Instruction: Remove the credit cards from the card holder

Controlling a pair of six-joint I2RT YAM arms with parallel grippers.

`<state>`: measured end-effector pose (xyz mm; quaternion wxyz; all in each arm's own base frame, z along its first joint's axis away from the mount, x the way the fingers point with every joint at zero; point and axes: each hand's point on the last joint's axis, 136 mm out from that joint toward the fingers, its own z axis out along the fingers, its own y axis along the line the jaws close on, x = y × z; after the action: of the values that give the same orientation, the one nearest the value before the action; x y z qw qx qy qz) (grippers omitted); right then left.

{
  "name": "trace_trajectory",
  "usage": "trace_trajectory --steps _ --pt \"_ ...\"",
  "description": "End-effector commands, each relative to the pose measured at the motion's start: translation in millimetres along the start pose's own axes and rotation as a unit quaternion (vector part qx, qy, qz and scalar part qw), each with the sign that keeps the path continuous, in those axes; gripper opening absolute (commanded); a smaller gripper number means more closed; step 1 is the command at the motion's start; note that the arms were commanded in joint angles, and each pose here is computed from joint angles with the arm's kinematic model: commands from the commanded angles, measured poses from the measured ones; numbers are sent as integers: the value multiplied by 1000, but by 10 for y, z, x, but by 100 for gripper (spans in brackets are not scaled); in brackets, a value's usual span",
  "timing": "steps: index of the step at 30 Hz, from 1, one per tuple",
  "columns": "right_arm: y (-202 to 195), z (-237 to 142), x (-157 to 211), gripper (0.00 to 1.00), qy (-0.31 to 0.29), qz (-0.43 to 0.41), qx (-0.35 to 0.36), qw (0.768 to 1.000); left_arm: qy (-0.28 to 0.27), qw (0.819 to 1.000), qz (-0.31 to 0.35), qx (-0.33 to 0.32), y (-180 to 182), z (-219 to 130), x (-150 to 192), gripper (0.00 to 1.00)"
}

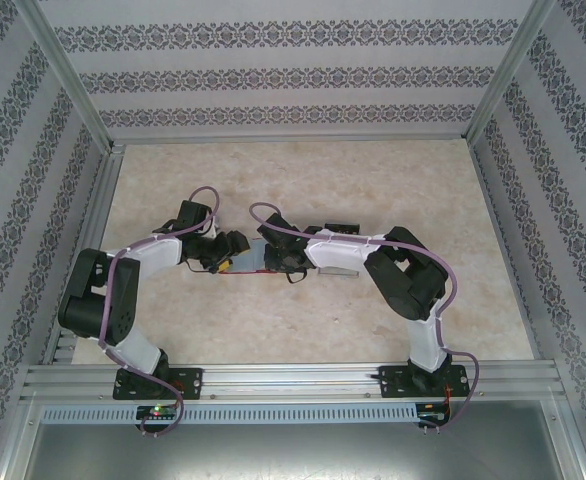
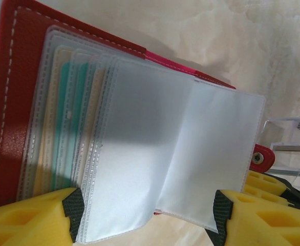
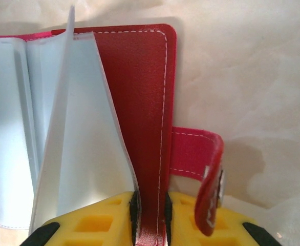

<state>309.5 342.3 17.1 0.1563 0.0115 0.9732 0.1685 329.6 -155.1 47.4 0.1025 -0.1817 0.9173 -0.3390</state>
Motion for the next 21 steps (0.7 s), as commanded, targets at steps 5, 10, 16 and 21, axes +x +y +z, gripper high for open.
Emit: trace_trajectory --steps 5,10,16,21 --pt "92 154 248 25 38 -16 -13 999 33 999 9 41 -160 114 121 74" --pt "91 157 250 25 39 -14 -13 999 32 996 13 83 -329 81 106 75" --pt "102 163 245 25 39 -16 -13 999 34 995 14 94 -386 70 101 75" --pt "105 162 238 25 39 -17 -13 999 35 995 12 93 -370 93 92 75"
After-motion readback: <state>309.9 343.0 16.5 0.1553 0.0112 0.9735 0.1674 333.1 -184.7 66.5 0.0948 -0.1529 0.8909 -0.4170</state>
